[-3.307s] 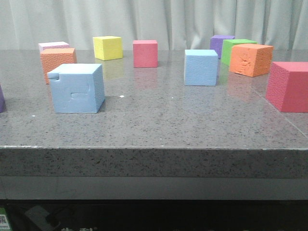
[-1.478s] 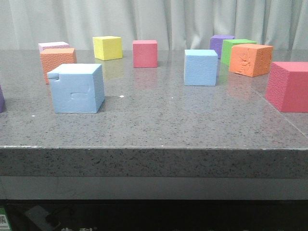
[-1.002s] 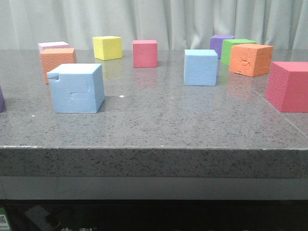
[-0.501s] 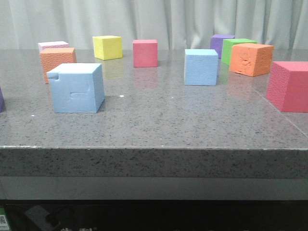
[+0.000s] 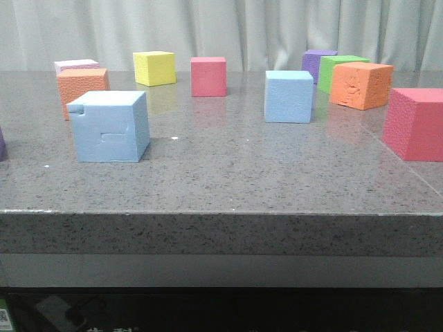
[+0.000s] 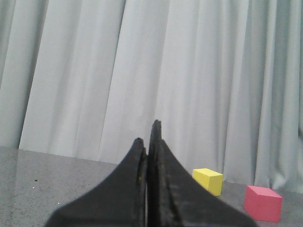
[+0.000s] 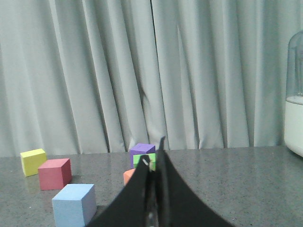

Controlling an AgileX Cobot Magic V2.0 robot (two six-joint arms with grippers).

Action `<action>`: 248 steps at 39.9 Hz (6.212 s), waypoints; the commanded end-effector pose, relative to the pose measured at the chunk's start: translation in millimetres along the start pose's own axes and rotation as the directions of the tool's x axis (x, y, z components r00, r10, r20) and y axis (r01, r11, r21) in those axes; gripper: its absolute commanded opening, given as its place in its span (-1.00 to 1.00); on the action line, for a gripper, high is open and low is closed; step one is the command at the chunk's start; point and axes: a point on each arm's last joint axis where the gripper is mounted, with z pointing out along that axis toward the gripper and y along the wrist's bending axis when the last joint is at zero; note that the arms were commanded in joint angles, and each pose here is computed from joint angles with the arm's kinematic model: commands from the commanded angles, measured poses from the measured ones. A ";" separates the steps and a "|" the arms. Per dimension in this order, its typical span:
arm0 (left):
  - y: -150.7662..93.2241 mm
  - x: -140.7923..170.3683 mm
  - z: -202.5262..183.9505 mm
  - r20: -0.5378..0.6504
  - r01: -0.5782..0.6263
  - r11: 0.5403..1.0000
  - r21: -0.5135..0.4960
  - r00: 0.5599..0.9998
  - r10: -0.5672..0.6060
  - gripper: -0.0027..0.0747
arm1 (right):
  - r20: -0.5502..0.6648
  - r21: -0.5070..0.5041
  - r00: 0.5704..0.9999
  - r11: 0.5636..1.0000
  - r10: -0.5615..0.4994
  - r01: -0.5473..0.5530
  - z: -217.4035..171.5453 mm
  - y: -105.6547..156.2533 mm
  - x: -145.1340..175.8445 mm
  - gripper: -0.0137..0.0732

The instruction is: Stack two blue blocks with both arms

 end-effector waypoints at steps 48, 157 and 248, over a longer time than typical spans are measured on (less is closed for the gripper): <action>-7.1 -49.4 114.8 -0.529 -0.072 0.997 -0.042 0.848 0.039 0.02 | -0.442 -0.022 0.897 1.000 -0.006 -0.004 95.9 14.4 -64.3 0.57; -7.1 -49.8 115.0 -0.524 -0.072 0.997 -0.042 0.851 0.039 0.81 | -0.981 0.041 0.181 0.981 0.077 -0.191 400.4 125.7 103.9 0.45; -7.2 -49.8 115.1 -0.523 -0.072 0.997 -0.042 0.851 0.039 0.81 | -0.971 -0.215 0.149 0.956 -0.187 -0.202 330.8 204.6 50.1 0.61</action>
